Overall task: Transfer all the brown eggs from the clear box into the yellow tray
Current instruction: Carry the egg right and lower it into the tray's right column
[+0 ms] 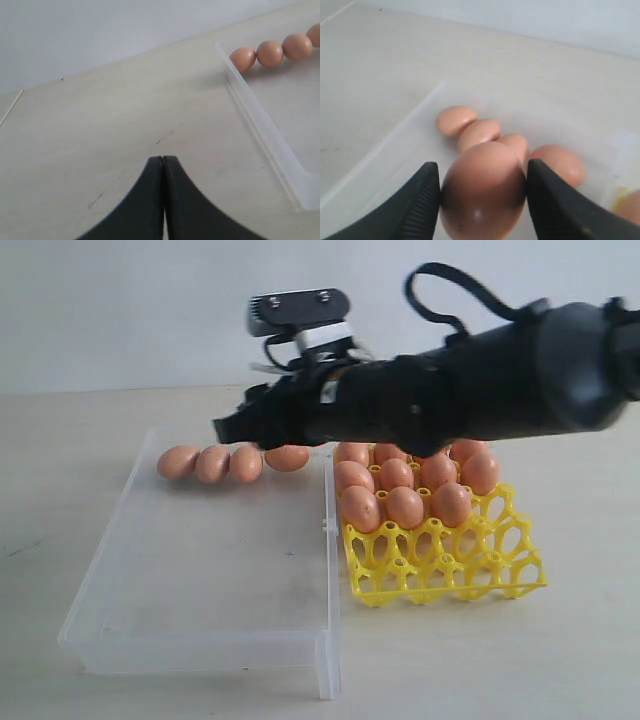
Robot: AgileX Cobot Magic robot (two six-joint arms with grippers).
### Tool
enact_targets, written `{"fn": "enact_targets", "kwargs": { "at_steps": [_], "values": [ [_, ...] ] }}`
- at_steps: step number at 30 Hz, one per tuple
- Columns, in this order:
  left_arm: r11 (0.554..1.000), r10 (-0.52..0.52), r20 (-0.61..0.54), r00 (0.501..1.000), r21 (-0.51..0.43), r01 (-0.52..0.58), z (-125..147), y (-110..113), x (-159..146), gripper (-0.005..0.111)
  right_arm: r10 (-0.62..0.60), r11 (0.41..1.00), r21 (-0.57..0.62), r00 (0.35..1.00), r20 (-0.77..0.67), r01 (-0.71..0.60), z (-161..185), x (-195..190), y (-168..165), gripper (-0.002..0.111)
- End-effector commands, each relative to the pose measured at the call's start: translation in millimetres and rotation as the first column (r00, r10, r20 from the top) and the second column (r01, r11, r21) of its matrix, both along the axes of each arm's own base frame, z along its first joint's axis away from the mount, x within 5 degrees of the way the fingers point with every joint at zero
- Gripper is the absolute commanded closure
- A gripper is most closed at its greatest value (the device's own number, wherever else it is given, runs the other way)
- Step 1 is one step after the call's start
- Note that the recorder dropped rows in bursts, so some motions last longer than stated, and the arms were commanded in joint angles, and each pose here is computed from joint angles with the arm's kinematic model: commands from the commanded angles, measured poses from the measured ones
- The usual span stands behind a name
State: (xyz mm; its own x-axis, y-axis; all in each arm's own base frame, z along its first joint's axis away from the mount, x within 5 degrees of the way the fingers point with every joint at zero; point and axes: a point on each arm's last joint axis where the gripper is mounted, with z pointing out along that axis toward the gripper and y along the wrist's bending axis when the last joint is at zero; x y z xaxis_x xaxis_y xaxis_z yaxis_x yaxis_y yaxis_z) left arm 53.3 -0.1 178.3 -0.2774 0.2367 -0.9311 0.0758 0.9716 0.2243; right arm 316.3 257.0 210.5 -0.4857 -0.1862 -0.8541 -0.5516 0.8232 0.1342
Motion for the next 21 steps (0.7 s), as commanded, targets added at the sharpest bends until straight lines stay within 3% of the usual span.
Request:
{"fn": "enact_targets", "kwargs": {
  "at_steps": [1, 10, 21],
  "values": [
    [1.000, -0.001, 0.018, 1.000, -0.006, 0.001, 2, 0, 0, 0.107, -0.068, 0.997, -0.037, 0.992, 0.108, 0.072, 4, -7, -56, 0.108],
    [1.000, -0.001, 0.018, 1.000, -0.006, 0.001, 2, 0, 0, 0.107, -0.270, 0.958, -0.076, 0.959, 0.085, 0.276, -24, -16, -141, 0.108],
    [1.000, -0.001, 0.018, 1.000, -0.006, 0.001, 2, 0, 0, 0.107, -0.403, 0.908, -0.100, 0.913, 0.057, 0.407, -35, -11, -188, 0.108]
  ]
}}
